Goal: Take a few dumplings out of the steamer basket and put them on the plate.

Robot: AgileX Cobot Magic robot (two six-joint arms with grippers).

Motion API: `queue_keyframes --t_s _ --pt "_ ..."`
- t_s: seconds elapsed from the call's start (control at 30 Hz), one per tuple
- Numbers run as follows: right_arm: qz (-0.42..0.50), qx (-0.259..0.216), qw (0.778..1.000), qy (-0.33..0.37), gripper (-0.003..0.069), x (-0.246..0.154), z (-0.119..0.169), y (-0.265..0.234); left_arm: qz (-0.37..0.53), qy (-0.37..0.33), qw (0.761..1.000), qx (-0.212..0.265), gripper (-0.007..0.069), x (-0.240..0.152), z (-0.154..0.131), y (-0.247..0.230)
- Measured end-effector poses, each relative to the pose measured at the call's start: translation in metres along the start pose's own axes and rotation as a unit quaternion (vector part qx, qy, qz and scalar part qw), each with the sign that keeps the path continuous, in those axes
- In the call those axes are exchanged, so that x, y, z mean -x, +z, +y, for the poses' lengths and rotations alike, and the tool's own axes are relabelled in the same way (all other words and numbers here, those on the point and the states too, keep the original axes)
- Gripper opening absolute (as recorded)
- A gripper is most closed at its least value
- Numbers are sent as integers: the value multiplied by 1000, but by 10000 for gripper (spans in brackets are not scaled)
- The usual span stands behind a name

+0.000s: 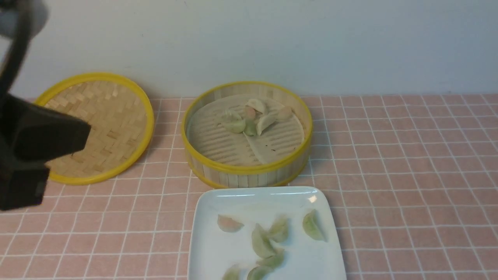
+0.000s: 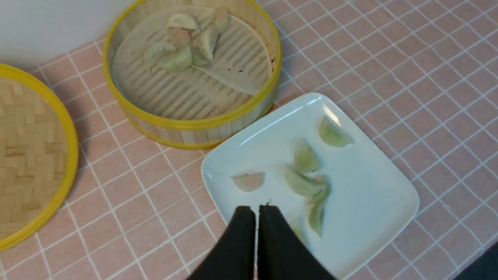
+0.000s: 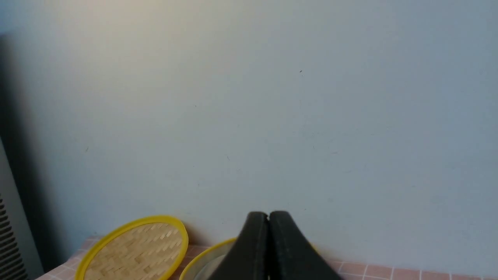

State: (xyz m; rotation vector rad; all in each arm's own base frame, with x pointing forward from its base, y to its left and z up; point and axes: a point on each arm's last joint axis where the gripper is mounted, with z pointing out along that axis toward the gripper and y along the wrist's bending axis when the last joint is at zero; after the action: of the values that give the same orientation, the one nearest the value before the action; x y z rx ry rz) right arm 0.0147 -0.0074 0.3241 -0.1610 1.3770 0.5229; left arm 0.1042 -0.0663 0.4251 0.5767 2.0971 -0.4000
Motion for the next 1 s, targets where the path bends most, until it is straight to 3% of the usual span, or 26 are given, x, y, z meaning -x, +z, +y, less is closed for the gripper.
queue_keyframes --t_s 0.23,0.4,0.77,1.0 --pt "0 -1 1000 4 -15 0 0 0 -165 2 986 8 -6 -70 0 -31" --pt "0 -1 1000 6 -15 0 0 0 -210 4 978 9 -6 -110 0 -36" --pt "0 -1 1000 6 -15 0 0 0 -207 23 978 21 -6 -155 3 -24" --pt "0 -1 1000 6 -15 0 0 0 -211 32 974 78 -6 -170 13 0"
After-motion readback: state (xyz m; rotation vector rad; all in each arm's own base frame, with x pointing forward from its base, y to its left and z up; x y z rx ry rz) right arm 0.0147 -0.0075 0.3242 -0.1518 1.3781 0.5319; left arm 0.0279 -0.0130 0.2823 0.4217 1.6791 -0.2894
